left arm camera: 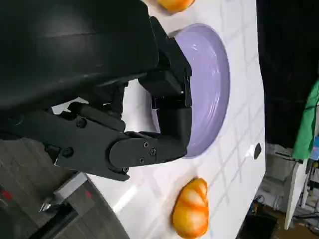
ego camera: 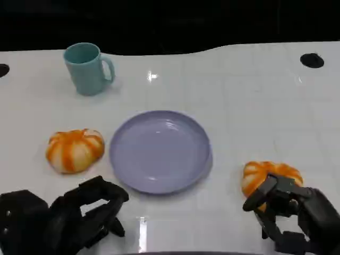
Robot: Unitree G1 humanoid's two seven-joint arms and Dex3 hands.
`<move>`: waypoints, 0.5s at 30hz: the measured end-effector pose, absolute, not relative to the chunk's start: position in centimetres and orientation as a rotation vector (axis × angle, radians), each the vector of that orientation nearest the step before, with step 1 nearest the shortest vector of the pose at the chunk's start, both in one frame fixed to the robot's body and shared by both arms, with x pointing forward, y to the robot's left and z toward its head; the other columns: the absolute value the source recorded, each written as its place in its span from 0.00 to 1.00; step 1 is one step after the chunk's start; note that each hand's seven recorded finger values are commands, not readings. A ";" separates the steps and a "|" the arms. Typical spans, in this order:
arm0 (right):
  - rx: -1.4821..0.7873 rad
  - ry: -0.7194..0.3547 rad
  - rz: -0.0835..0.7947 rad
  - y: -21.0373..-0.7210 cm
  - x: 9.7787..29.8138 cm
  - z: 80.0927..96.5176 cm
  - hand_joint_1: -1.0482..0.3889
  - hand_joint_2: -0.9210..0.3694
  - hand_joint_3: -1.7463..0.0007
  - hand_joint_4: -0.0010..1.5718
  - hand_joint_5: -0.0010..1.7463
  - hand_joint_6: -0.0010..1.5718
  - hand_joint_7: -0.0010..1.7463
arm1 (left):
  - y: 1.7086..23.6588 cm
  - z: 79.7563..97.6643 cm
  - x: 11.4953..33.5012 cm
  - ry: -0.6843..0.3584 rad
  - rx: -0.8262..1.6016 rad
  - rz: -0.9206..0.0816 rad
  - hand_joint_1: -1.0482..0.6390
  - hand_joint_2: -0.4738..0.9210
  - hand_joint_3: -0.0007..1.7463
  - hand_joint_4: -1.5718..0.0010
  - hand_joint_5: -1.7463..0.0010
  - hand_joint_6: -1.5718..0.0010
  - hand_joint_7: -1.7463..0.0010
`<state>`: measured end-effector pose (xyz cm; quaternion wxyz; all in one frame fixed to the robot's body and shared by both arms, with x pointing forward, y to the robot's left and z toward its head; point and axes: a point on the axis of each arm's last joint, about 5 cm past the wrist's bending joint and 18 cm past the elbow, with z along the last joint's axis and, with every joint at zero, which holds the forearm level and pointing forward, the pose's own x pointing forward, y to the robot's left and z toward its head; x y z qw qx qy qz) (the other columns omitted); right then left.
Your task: Grasp the bread from the table and place it into the plate.
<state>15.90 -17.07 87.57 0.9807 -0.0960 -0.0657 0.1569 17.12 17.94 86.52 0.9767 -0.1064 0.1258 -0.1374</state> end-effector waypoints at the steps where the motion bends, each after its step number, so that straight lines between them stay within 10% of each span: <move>1: -0.193 -0.132 0.316 -17.1 15.9 87.6 0.53 0.23 0.49 0.47 0.94 0.46 0.74 | 17.9 86.5 17.1 0.254 -0.215 -0.277 0.39 0.96 0.28 0.61 0.00 0.59 0.26; 15: -0.194 -0.131 0.316 -17.0 15.9 87.3 0.53 0.22 0.49 0.47 0.95 0.46 0.75 | 18.0 86.1 17.2 0.261 -0.217 -0.274 0.37 0.96 0.28 0.60 0.01 0.59 0.26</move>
